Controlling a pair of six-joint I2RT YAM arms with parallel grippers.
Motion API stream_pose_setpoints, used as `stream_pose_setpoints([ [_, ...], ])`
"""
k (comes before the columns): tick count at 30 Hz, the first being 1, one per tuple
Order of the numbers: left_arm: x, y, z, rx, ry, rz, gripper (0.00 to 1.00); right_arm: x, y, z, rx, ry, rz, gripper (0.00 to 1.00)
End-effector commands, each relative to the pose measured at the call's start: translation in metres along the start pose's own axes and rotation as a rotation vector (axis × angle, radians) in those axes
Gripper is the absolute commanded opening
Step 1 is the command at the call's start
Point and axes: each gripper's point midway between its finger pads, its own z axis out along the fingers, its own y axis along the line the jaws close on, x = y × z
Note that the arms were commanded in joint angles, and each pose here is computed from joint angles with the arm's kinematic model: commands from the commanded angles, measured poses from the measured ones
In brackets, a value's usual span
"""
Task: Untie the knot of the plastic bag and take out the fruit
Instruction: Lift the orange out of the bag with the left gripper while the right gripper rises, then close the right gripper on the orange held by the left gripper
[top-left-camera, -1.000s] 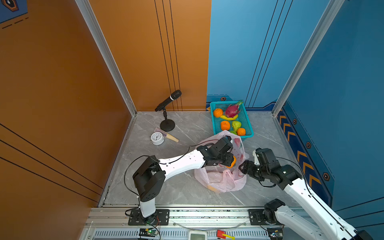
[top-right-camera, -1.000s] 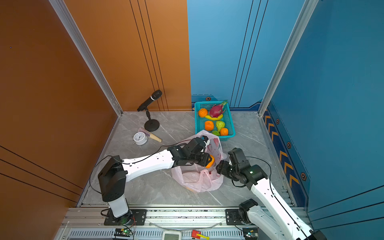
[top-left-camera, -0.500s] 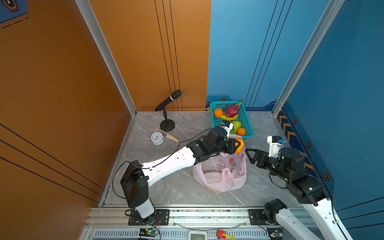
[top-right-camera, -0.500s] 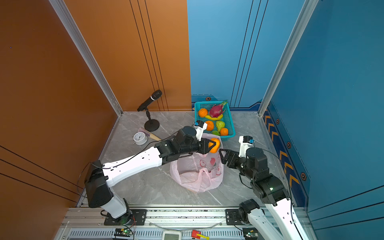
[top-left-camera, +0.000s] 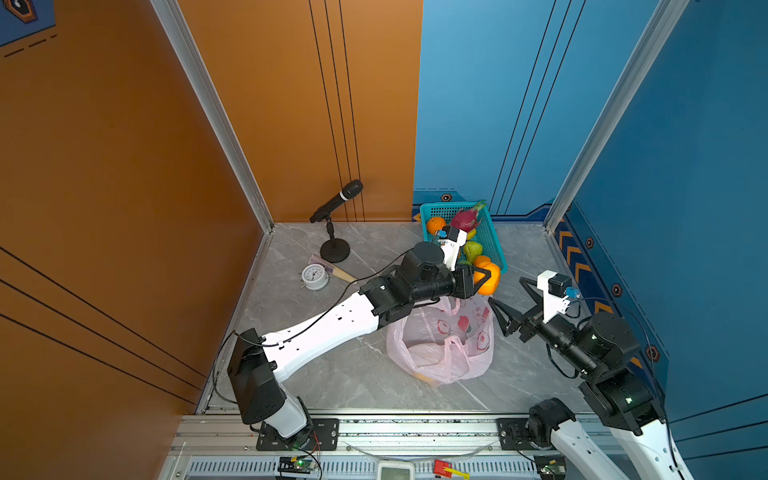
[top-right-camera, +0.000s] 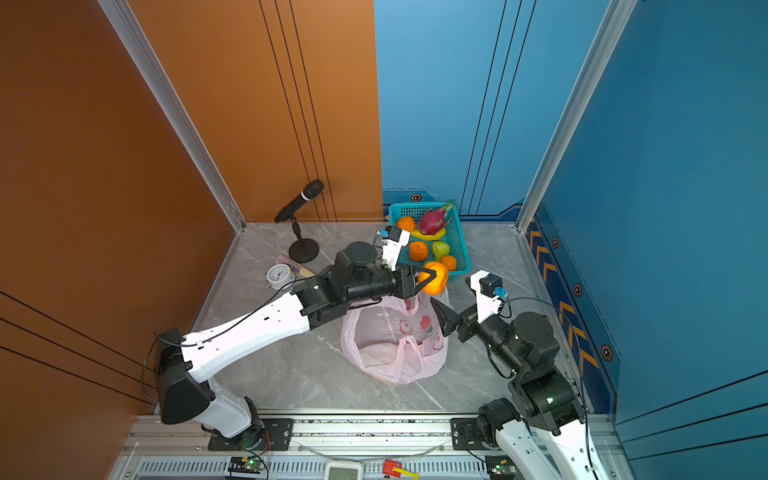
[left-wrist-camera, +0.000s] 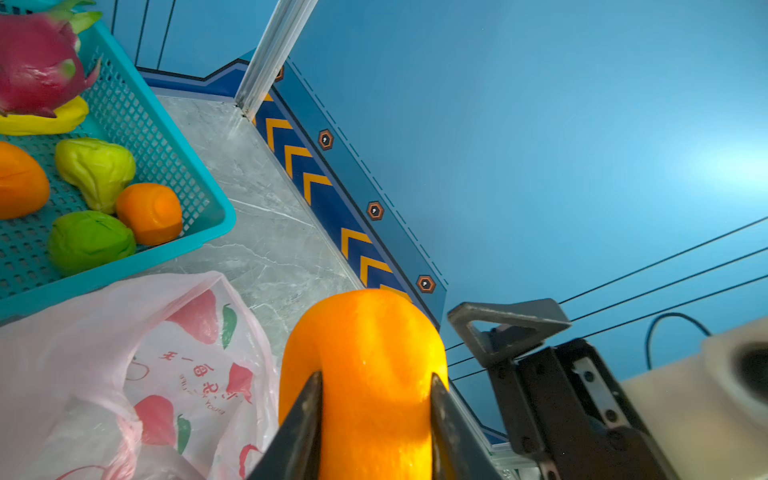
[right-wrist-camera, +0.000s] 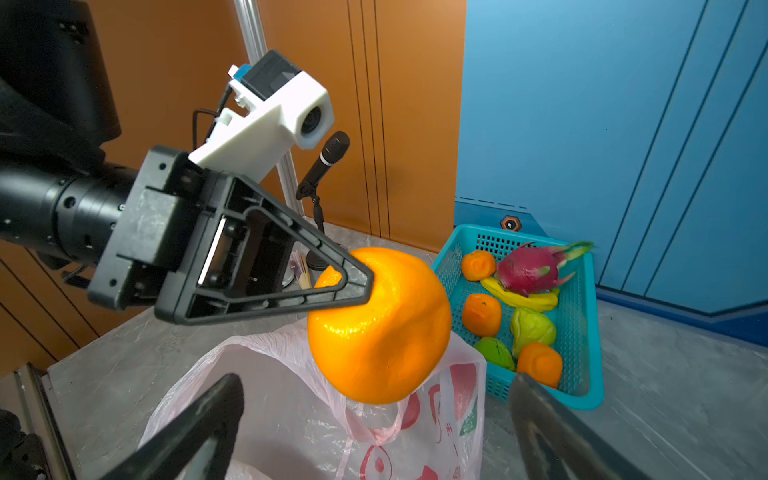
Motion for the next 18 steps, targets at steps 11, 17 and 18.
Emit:
stream_pose_setpoints([
  [11,-0.019,-0.041,-0.037,0.127,-0.033,0.038,0.33,-0.026,0.027,0.021,-0.202,-0.097,-0.062,0.98],
  [17,-0.016,-0.046,-0.039,0.147,-0.016,0.046,0.33,-0.033,0.038,0.029,-0.287,-0.108,-0.065,0.87],
  [18,-0.016,-0.046,-0.040,0.147,-0.016,0.048,0.33,-0.034,0.038,0.031,-0.293,-0.106,-0.062,0.84],
])
